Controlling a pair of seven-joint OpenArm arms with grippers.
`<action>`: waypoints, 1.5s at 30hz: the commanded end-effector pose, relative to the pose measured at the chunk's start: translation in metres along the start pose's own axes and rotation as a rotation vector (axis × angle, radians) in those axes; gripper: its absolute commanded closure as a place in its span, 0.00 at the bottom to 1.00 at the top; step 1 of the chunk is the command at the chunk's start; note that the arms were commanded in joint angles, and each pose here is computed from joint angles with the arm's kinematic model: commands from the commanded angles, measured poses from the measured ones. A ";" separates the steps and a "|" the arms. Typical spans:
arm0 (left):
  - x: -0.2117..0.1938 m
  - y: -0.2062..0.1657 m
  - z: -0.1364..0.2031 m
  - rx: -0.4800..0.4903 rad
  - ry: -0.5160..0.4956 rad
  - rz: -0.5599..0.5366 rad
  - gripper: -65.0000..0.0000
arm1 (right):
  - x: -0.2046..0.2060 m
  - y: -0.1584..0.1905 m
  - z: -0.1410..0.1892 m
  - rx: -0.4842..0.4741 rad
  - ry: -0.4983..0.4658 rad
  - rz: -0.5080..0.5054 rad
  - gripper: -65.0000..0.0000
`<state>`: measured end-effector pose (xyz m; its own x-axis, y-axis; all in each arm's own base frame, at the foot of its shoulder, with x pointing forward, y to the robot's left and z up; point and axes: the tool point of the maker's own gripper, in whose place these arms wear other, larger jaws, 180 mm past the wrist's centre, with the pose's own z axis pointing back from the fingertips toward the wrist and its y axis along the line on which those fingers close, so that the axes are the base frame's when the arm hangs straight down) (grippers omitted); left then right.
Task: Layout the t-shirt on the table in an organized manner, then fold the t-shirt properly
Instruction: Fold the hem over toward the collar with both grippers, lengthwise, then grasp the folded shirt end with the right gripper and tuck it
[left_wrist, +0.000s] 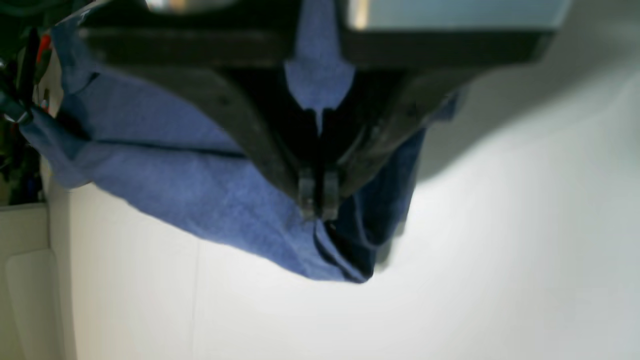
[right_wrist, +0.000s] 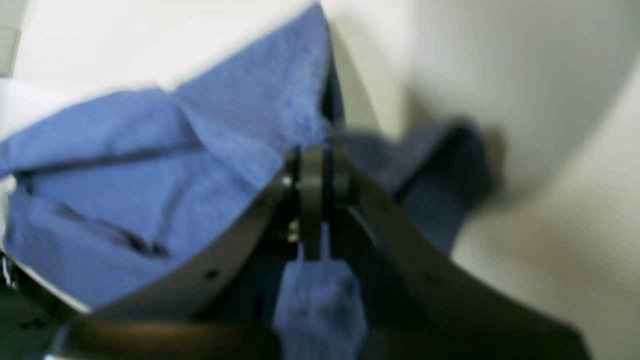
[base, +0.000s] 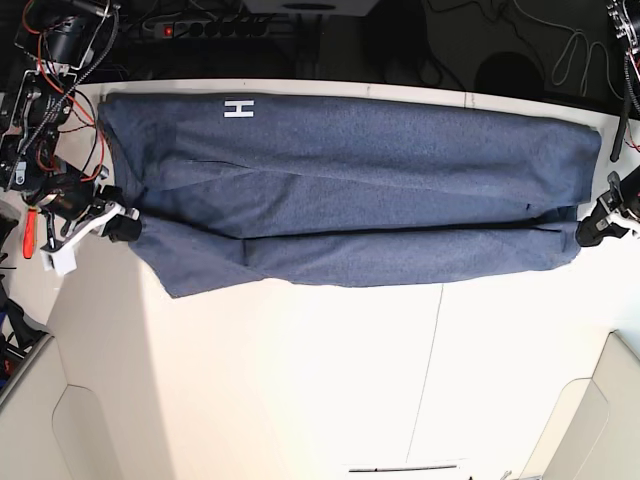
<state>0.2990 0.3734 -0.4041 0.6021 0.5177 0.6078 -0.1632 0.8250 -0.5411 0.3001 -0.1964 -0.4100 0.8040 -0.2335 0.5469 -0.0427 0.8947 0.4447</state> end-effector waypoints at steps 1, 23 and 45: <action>0.024 -0.003 0.007 -0.015 -0.055 -0.029 1.00 | 0.016 0.002 0.007 0.010 -0.052 0.026 1.00; 0.029 0.005 0.023 -0.017 -0.083 0.047 1.00 | 0.012 -0.016 0.050 -0.053 -0.100 0.034 1.00; 0.018 0.009 0.032 -0.039 -0.102 0.107 0.67 | 0.030 -0.007 0.053 -0.025 -0.152 0.048 0.61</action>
<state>0.2739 0.3859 -0.4001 0.5363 0.6382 0.5523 -0.2242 0.7386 -0.6358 0.2794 -0.2239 -0.3783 0.7512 -0.2449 0.6129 -0.0364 0.9118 0.4089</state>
